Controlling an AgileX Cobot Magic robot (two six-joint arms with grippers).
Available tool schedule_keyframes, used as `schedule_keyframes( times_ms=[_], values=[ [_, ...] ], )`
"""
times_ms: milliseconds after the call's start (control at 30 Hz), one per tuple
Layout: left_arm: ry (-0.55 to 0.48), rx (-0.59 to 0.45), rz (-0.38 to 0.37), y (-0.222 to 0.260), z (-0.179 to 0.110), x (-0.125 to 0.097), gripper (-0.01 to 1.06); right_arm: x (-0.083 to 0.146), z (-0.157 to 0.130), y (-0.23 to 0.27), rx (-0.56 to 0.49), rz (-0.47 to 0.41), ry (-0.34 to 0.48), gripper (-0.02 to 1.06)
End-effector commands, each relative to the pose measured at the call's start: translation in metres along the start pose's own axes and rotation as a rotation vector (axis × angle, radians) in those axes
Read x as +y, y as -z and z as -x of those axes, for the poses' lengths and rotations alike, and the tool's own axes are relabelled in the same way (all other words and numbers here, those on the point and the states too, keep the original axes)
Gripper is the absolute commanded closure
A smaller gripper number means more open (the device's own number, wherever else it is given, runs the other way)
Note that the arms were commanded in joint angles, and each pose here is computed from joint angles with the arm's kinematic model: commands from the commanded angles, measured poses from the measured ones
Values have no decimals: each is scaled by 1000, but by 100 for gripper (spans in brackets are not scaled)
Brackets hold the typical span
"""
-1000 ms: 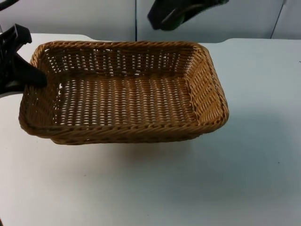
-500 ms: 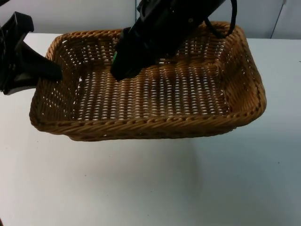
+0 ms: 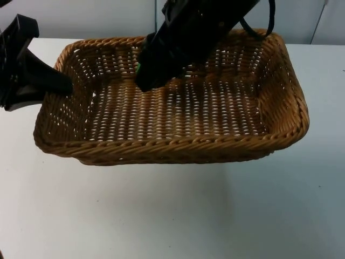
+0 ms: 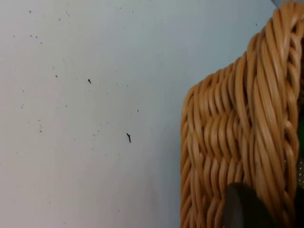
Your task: Pick up the basket with the left hand and place the ball into the basket with the right hand.
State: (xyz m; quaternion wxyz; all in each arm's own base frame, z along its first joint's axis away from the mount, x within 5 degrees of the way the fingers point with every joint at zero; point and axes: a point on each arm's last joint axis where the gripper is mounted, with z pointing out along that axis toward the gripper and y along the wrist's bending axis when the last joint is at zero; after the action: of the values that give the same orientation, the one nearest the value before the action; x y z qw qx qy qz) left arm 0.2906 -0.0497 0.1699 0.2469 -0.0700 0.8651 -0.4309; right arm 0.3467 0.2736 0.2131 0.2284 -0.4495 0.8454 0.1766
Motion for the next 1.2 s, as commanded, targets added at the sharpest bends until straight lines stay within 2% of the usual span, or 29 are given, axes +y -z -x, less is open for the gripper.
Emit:
schedule_keyframes(
  times_ms=[0,100,167,700,1033,1100,1133,1167],
  values=[
    [18,-6,-60,3,1,-8,105,1,3,1,-11,-6,-10,78],
    [12,2,-58,3,0,-7,105,0,3,1,-19,-11,-41,56],
    [7,7,-56,3,-1,-7,105,0,4,1,-25,-16,-45,53],
    [-1,10,-52,3,-1,-7,105,2,6,6,-21,-3,-62,50],
    [-1,-2,-20,3,0,-4,105,12,47,78,-198,-39,-1,50],
    [-2,-1,-17,3,0,-4,105,15,53,99,-225,-65,1,55],
    [-4,-1,-14,3,0,-3,105,17,55,111,-229,-80,-6,64],
    [-4,-1,-14,3,0,-3,105,17,55,111,-229,-80,-6,64]
  ],
)
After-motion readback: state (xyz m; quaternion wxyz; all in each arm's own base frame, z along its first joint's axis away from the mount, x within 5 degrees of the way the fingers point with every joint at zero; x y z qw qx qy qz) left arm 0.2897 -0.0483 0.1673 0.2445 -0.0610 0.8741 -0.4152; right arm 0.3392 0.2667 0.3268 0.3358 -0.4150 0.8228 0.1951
